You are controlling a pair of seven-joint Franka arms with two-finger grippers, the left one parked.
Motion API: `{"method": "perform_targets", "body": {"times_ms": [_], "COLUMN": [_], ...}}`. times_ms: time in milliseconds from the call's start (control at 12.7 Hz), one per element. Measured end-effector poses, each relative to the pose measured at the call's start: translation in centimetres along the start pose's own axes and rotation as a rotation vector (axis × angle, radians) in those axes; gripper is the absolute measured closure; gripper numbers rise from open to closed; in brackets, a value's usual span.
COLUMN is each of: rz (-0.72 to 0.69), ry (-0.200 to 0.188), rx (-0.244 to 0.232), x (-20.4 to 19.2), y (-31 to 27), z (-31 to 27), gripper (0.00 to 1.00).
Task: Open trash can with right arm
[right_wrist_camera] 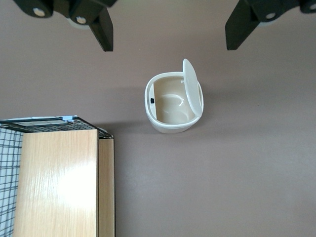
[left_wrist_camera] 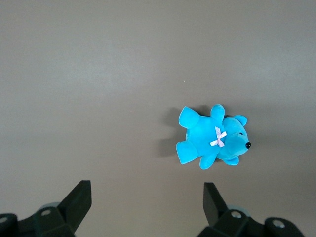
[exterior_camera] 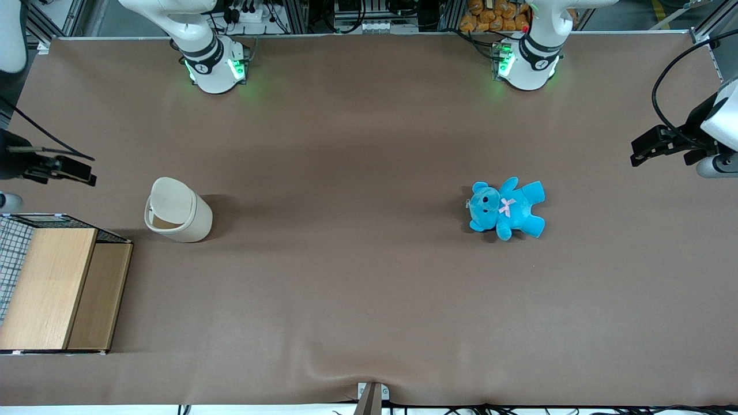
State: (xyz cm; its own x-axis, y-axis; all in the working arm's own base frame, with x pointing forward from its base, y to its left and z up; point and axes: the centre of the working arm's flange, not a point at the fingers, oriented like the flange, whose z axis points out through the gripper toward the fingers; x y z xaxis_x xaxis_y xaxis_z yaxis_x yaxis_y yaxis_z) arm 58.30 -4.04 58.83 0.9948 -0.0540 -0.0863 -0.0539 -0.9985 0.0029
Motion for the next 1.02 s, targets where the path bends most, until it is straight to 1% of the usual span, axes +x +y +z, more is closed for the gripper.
{"method": "perform_targets", "body": {"times_ms": [393, 708, 1022], "rz": [0.005, 0.051, 0.076], "ry": [0.025, 0.013, 0.028], "rx": [0.002, 0.004, 0.007], "x": [-2.5, -3.6, -4.4], "y": [0.2, 0.4, 0.2], "z": [-3.2, -4.0, -5.1], "gripper": [0.0, 0.0, 0.0]}}
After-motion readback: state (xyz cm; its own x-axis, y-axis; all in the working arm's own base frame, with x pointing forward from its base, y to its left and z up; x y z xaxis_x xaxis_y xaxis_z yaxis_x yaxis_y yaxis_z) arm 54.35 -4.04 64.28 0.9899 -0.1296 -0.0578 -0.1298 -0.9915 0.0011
